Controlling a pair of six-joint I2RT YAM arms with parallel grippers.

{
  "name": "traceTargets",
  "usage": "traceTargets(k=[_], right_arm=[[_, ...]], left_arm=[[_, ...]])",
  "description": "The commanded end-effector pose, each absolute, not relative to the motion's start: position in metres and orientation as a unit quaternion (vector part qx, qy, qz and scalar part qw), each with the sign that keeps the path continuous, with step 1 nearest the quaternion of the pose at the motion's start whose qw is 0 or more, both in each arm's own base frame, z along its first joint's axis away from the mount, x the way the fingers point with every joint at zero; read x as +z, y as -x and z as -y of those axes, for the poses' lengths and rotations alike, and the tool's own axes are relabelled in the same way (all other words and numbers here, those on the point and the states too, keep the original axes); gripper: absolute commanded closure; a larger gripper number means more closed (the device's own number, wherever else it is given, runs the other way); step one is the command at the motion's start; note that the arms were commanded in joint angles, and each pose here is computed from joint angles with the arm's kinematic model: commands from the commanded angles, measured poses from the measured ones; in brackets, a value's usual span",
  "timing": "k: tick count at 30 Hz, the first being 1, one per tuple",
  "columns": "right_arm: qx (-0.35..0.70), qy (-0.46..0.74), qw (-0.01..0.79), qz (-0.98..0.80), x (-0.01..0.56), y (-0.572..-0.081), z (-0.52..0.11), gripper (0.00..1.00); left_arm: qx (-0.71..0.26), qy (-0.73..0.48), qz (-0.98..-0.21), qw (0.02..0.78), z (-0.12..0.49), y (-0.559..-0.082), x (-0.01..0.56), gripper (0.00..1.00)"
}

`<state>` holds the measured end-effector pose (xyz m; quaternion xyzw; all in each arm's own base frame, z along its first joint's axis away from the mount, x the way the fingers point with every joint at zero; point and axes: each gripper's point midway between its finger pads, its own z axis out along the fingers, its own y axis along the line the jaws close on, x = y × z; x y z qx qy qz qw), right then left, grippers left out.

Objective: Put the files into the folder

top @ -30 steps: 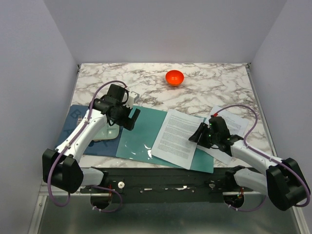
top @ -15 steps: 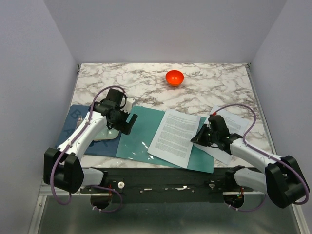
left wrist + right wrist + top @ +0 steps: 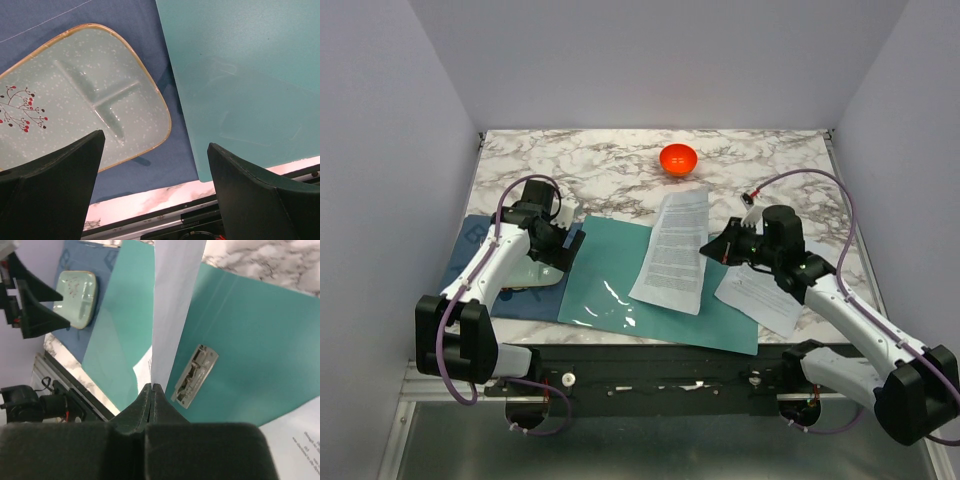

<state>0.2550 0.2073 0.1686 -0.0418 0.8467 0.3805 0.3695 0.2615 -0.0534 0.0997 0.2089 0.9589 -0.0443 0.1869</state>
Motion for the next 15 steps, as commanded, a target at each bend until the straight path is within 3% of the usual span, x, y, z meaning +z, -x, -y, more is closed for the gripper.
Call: traceTargets(k=[1, 7, 15], right_arm=[[0.401, 0.140, 0.384, -0.820, 0.197, -0.249, -0.221, 0.99], [0.388, 0.219, 0.403, -0.799, 0.221, -0.245, -0.245, 0.99], [0.393, 0.269, 0.365, -0.800, 0.211, -0.228, -0.275, 0.99]], left_arm=[[-0.014, -0.208, -0.961, 0.180, 0.039, -0.262, 0.093, 0.02], [-0.019, -0.205, -0.961, 0.183, 0.041, -0.263, 0.093, 0.02], [-0.021, -0.205, -0.960, 0.189, 0.040, -0.263, 0.096, 0.02]])
